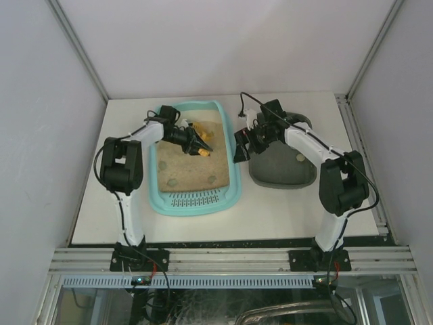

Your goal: Clean the litter box

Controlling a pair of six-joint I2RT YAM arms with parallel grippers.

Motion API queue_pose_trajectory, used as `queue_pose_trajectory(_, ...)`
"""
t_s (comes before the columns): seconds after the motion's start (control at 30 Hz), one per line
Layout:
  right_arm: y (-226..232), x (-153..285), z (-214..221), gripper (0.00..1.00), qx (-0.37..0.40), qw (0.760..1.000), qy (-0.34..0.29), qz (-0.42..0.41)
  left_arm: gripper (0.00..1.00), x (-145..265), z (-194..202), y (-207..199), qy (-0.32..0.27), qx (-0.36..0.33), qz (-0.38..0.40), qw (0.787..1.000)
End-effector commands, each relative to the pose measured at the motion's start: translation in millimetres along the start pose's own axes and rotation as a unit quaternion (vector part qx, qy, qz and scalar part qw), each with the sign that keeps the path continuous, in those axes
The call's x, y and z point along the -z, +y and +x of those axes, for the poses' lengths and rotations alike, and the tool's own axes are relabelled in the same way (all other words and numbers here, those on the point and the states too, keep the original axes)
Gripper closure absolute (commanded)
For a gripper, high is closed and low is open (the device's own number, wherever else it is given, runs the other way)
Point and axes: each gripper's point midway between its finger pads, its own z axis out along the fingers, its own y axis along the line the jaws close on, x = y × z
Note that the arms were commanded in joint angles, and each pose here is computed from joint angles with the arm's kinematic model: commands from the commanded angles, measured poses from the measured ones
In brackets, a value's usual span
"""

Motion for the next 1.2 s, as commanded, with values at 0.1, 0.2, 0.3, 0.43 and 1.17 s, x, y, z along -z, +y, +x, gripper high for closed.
queue_pose_trajectory(0.1, 11.7, 3.5, -24.4, 0.0, 0.009, 1.0, -0.015, -0.023, 1.0, 17.4, 11.4, 5.0, -0.027, 0.035, 0.032, 0.999)
queue_pose_trajectory(0.2, 10.6, 2.8, -23.1, 0.0, 0.009, 1.0, -0.013, -0.017, 1.0, 19.2, 24.0, 6.6, -0.035, 0.032, 0.055, 0.997)
queue_pose_trajectory(0.3, 10.1, 3.0, -20.8, 0.0, 0.009, 1.0, -0.012, -0.013, 1.0, 23.2, 37.6, 6.1, -0.042, 0.034, 0.075, 0.996)
queue_pose_trajectory(0.43, 9.8, 1.7, -18.1, 0.0, 0.008, 1.0, -0.011, -0.012, 1.0, 24.9, 47.2, 12.4, -0.042, 0.038, 0.077, 0.995)
queue_pose_trajectory(1.17, 8.3, -10.4, -10.8, 0.0, 0.009, 1.0, -0.001, -0.011, 1.0, 29.6, -39.7, -6.3, -0.083, 0.02, 0.106, 0.991)
